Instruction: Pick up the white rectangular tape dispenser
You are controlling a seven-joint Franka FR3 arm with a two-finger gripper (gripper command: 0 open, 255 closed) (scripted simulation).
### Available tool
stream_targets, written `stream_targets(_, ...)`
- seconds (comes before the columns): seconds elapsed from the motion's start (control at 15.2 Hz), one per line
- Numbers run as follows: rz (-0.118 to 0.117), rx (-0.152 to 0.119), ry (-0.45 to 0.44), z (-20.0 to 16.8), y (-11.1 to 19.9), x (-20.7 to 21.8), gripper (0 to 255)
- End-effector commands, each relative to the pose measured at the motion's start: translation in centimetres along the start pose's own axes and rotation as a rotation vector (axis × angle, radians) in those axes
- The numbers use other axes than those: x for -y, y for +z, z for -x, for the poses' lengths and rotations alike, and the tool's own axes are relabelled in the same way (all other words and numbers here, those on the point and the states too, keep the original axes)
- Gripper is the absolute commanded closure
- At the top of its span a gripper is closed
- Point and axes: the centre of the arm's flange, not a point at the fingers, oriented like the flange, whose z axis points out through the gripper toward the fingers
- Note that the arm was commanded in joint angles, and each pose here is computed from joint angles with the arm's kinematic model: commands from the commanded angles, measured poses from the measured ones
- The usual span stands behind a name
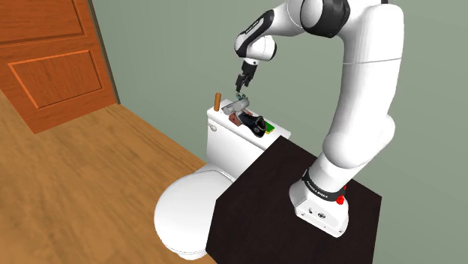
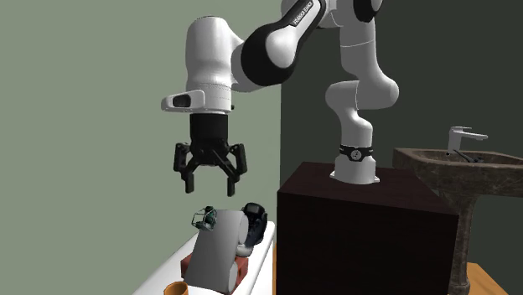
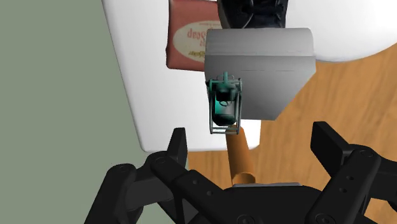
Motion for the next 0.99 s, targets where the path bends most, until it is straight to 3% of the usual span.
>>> stream_targets(0.0, -0.008, -0.014, 0.003, -1.2, 1.5, -1.4, 0)
stream_targets(0.59, -0.008, -0.014, 0.003, -0.8, 5.5, -1.5, 0)
stream_targets(0.66, -0.008, -0.014, 0.003, -0.8, 5.4, -1.5, 255)
stream_targets(0.92, -0.008, -0.014, 0.003, -0.9, 5.5, -1.5, 255)
